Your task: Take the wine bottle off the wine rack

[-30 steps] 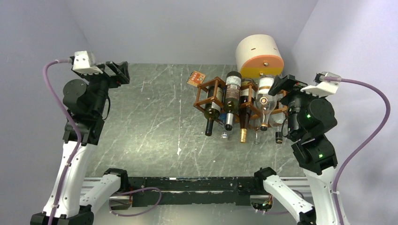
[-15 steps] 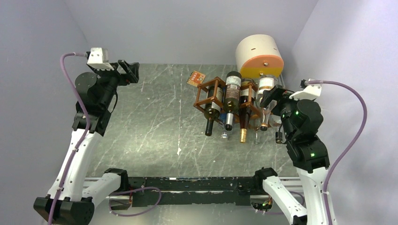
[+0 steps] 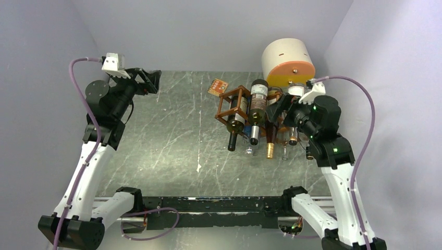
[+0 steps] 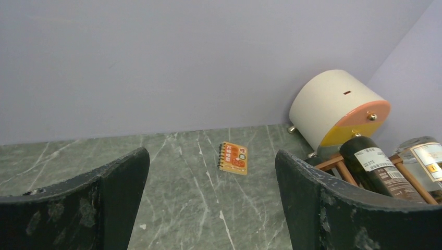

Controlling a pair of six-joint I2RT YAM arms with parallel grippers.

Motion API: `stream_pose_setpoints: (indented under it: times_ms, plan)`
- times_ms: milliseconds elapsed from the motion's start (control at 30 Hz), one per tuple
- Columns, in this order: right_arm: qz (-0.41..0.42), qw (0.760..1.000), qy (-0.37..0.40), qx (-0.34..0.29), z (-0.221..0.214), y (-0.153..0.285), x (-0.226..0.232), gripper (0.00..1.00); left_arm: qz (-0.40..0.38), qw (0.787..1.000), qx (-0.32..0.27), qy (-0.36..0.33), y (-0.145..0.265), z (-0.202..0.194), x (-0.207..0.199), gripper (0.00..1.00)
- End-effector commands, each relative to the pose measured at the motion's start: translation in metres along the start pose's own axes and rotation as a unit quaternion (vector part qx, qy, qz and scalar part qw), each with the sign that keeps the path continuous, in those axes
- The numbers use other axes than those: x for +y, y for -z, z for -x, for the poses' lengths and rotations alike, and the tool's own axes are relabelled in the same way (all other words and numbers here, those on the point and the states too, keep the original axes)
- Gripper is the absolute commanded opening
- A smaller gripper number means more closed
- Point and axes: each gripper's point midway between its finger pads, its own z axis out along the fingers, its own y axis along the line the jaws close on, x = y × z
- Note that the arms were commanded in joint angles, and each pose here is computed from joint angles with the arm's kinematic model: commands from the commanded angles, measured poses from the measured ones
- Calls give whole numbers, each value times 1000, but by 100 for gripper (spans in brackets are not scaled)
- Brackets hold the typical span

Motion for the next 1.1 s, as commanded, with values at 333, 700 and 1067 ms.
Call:
stream_pose_setpoints:
  times_ms: [333, 700, 1067]
  plan:
    - [79, 976, -59, 196, -78, -19, 25, 96, -48, 999, 1, 20, -7, -7, -21, 94]
    - [61, 961, -105, 247, -128, -24, 25, 86, -70, 997, 20, 26, -14, -19, -28, 94]
    - [58, 964, -167, 198, -130, -47, 28, 72, -74, 996, 32, 24, -18, -28, -32, 94]
